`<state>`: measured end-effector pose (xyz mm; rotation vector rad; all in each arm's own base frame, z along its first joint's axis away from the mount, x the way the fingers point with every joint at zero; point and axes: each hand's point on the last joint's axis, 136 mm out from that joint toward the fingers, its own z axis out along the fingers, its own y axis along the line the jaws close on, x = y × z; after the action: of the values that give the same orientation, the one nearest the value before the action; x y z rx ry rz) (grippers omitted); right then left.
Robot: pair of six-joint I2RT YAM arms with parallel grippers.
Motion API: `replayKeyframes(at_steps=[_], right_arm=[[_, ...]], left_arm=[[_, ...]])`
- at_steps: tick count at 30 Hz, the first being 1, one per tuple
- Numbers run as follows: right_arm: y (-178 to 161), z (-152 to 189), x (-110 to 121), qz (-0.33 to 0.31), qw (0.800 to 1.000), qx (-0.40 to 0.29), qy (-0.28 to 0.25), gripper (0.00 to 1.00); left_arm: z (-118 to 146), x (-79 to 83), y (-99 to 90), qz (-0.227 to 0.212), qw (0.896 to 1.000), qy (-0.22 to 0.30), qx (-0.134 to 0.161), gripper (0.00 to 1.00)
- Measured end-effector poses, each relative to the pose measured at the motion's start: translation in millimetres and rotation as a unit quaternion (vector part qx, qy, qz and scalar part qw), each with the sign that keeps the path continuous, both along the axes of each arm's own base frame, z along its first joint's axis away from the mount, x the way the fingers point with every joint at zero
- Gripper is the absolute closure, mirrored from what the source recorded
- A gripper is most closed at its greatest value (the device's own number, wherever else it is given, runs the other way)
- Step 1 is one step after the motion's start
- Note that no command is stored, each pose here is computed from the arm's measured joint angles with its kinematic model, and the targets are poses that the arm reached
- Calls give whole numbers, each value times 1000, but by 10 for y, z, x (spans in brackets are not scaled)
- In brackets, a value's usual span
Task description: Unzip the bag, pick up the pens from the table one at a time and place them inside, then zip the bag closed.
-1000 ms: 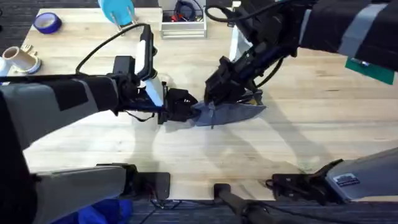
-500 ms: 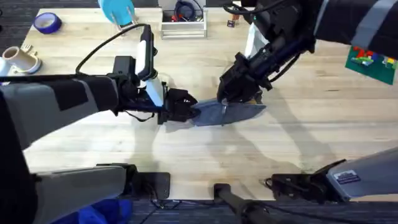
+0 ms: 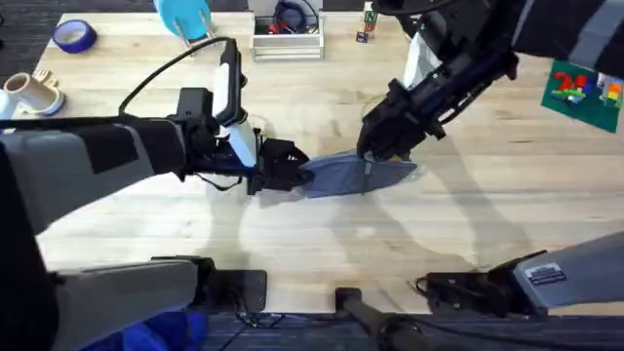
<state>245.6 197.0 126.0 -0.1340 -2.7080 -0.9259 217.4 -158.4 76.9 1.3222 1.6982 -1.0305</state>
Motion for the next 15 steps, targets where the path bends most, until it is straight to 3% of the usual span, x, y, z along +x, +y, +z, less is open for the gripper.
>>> replayKeyframes(at_steps=[15], right_arm=[[-286, 6, 51, -14, 1000, 0, 3, 968]], left_arm=[[1, 2, 0, 0, 1000, -1, 0, 958]])
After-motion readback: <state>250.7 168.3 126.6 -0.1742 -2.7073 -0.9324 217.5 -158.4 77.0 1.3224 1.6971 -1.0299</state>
